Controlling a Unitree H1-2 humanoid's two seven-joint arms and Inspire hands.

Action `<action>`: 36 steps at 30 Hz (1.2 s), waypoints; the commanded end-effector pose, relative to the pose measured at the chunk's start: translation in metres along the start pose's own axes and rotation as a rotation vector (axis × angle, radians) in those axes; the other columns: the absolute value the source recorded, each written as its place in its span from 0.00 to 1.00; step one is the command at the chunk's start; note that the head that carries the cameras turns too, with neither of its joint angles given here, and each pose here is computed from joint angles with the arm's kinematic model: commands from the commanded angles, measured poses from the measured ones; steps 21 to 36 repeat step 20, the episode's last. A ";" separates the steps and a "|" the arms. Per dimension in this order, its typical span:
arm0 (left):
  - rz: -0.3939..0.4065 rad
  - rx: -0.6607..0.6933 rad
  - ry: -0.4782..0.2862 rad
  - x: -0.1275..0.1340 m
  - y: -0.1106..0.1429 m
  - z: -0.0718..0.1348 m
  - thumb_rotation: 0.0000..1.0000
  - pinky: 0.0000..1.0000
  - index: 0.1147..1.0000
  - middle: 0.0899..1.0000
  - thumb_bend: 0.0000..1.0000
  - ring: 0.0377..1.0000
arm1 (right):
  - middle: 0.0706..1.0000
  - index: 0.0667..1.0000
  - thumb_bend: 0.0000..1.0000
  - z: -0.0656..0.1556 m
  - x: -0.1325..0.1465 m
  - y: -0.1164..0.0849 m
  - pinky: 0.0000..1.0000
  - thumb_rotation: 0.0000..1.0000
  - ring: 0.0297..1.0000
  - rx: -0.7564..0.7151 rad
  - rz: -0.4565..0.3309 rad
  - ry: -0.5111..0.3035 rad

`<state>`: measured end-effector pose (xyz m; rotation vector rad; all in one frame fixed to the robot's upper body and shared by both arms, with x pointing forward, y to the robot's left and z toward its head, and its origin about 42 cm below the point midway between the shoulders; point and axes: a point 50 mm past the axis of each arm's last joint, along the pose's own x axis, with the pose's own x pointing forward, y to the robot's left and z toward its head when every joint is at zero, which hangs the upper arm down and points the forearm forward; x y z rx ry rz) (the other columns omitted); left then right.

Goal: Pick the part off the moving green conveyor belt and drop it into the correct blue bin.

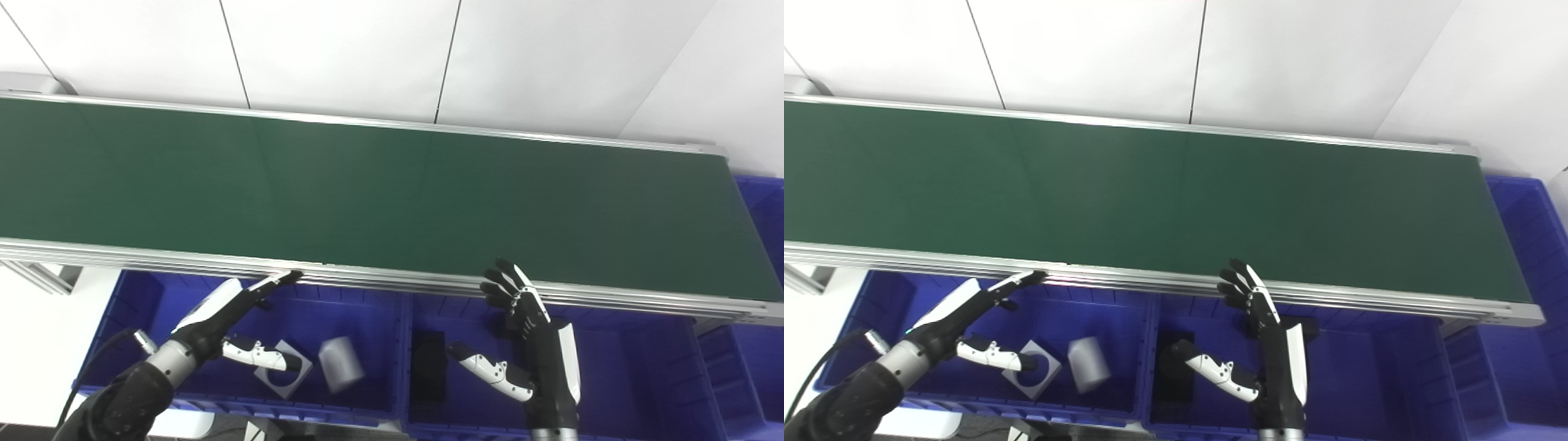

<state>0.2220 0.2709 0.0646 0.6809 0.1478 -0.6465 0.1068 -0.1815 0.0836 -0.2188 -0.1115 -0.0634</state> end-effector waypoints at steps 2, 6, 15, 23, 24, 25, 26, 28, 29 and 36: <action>0.053 -0.067 -0.152 -0.002 0.010 0.013 0.46 0.87 0.99 1.00 0.98 1.00 | 0.80 0.85 0.80 0.011 0.001 0.005 0.71 0.39 0.75 -0.006 -0.019 -0.049; 0.103 -0.245 -0.321 -0.004 0.004 0.026 0.45 0.88 0.93 0.98 0.96 0.96 | 0.80 0.84 0.81 0.012 -0.002 0.005 0.70 0.41 0.75 -0.043 -0.018 -0.029; 0.191 -0.567 -0.530 0.007 -0.031 0.040 0.44 0.87 0.87 0.87 0.94 0.88 | 0.81 0.83 0.81 0.005 -0.009 0.004 0.71 0.43 0.75 -0.090 -0.026 0.008; 0.231 -0.618 -0.507 0.012 -0.043 0.027 0.41 0.86 0.87 0.85 0.92 0.87 | 0.80 0.82 0.81 0.003 -0.011 0.006 0.68 0.44 0.74 -0.104 -0.041 0.029; 0.231 -0.618 -0.507 0.012 -0.043 0.027 0.41 0.86 0.87 0.85 0.92 0.87 | 0.80 0.82 0.81 0.003 -0.011 0.006 0.68 0.44 0.74 -0.104 -0.041 0.029; 0.231 -0.618 -0.507 0.012 -0.043 0.027 0.41 0.86 0.87 0.85 0.92 0.87 | 0.80 0.82 0.81 0.003 -0.011 0.006 0.68 0.44 0.74 -0.104 -0.041 0.029; 0.231 -0.618 -0.507 0.012 -0.043 0.027 0.41 0.86 0.87 0.85 0.92 0.87 | 0.80 0.82 0.81 0.003 -0.011 0.006 0.68 0.44 0.74 -0.104 -0.041 0.029; 0.231 -0.618 -0.507 0.012 -0.043 0.027 0.41 0.86 0.87 0.85 0.92 0.87 | 0.80 0.82 0.81 0.003 -0.011 0.006 0.68 0.44 0.74 -0.104 -0.041 0.029; 0.231 -0.618 -0.507 0.012 -0.043 0.027 0.41 0.86 0.87 0.85 0.92 0.87 | 0.80 0.82 0.81 0.003 -0.011 0.006 0.68 0.44 0.74 -0.104 -0.041 0.029; 0.231 -0.618 -0.507 0.012 -0.043 0.027 0.41 0.86 0.87 0.85 0.92 0.87 | 0.80 0.82 0.81 0.003 -0.011 0.006 0.68 0.44 0.74 -0.104 -0.041 0.029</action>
